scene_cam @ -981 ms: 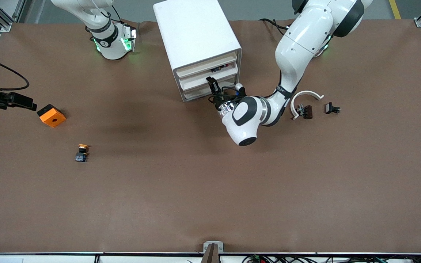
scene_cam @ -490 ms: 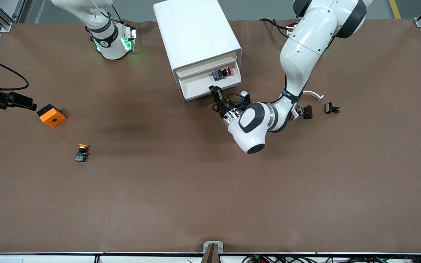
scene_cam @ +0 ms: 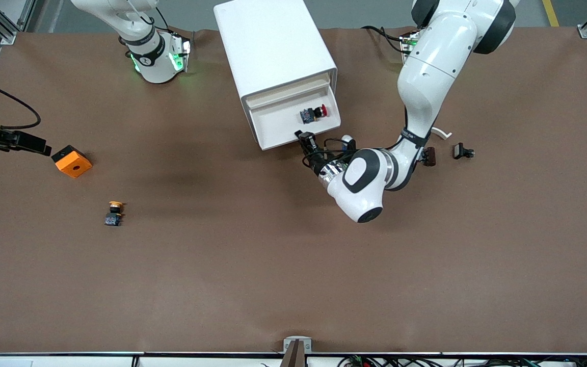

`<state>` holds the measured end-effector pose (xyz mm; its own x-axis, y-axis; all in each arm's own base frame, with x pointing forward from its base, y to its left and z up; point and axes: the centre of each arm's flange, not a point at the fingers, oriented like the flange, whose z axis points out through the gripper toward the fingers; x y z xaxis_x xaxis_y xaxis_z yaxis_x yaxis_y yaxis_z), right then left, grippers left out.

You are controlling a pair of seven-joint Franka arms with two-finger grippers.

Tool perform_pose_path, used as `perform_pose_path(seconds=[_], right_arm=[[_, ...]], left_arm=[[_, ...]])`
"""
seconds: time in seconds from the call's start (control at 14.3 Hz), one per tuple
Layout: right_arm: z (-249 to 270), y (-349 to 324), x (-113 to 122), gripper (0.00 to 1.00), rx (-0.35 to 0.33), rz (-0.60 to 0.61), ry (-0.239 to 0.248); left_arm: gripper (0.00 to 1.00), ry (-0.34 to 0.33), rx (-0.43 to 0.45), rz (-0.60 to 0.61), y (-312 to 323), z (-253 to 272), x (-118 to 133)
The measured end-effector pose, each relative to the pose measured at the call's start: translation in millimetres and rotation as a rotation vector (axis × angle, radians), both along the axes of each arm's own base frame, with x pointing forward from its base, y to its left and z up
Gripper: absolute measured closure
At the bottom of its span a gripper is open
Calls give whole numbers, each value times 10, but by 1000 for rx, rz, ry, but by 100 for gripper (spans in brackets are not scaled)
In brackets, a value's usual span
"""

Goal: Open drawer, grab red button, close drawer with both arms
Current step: 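Pull the drawer open with the left gripper, then release the drawer with the left gripper while the right gripper reaches inside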

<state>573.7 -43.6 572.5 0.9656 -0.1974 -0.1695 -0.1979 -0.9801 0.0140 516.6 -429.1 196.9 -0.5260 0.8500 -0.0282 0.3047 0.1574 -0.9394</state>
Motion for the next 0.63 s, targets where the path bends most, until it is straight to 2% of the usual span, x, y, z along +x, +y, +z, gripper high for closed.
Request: perform_pose_path(seconds=[0.28,0.49,0.63], right_arm=[[-18,585,-18,0,-43,-138,30],[-17,922,-39,0,-70,-223,31],[-16,1221,-72,0,-89,-280,30]], left_arm=[[36,-34,-44,7,125,228,245],[4,-47,-88,26,434,534,571],[0,-56,-110,50,718,692,784]])
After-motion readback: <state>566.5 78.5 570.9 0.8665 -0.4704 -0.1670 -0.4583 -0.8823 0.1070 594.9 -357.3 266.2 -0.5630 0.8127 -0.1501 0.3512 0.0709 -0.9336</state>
